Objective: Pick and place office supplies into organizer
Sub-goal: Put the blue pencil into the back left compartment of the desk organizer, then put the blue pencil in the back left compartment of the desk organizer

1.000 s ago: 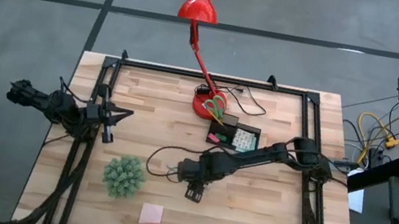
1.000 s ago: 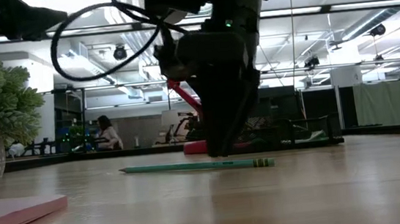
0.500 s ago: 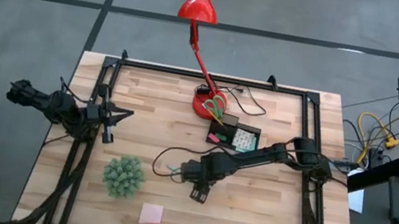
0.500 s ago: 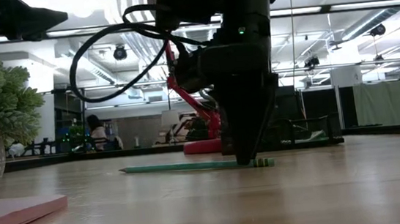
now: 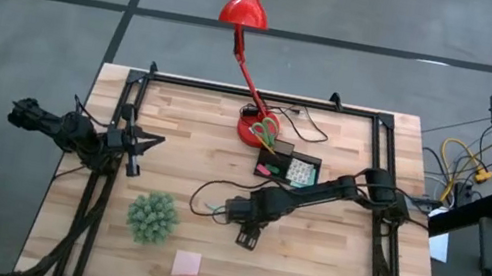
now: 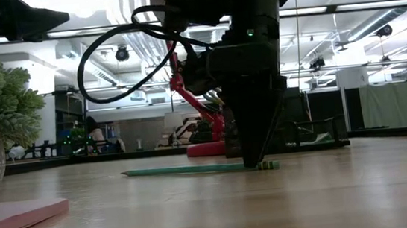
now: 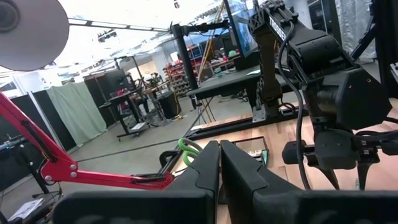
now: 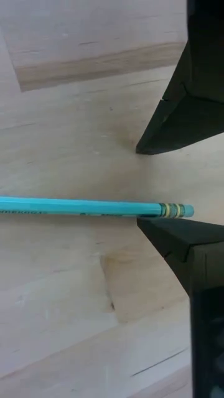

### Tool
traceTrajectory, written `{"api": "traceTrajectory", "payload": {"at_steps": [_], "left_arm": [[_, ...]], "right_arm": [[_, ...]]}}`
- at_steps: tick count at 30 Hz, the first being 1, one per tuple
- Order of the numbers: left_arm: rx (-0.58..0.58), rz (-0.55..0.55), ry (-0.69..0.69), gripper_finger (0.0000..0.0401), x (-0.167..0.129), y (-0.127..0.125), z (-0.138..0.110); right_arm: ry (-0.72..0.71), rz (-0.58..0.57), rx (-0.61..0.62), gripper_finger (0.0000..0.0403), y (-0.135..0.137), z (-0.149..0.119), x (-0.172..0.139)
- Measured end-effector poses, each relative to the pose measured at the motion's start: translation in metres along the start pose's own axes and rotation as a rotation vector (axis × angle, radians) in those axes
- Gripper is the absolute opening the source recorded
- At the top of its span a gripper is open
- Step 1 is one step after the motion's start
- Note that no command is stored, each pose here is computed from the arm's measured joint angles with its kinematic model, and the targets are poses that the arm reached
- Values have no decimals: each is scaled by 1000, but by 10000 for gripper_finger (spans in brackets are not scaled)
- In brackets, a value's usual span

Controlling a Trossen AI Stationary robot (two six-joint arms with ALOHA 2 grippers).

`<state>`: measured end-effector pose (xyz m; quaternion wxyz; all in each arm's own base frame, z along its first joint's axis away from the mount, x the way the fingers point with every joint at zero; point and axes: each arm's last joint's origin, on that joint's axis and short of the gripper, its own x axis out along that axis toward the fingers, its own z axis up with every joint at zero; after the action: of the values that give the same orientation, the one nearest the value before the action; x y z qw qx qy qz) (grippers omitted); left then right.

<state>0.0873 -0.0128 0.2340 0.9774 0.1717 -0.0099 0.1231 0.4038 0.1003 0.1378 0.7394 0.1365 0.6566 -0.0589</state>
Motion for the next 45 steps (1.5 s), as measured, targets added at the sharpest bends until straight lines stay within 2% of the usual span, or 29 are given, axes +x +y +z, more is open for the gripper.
{"api": "traceTrajectory", "payload": {"at_steps": [7,18,45], "left_arm": [[0,0,0,0,0,0,0],[0,0,0,0,0,0,0],[0,0,0,0,0,0,0]], "right_arm": [[-7,-7,-19,126,1,-2,2],[5,-15,-51,16,7,-9,9],[-45,-20,-58,8,9,-7,-11]]}}
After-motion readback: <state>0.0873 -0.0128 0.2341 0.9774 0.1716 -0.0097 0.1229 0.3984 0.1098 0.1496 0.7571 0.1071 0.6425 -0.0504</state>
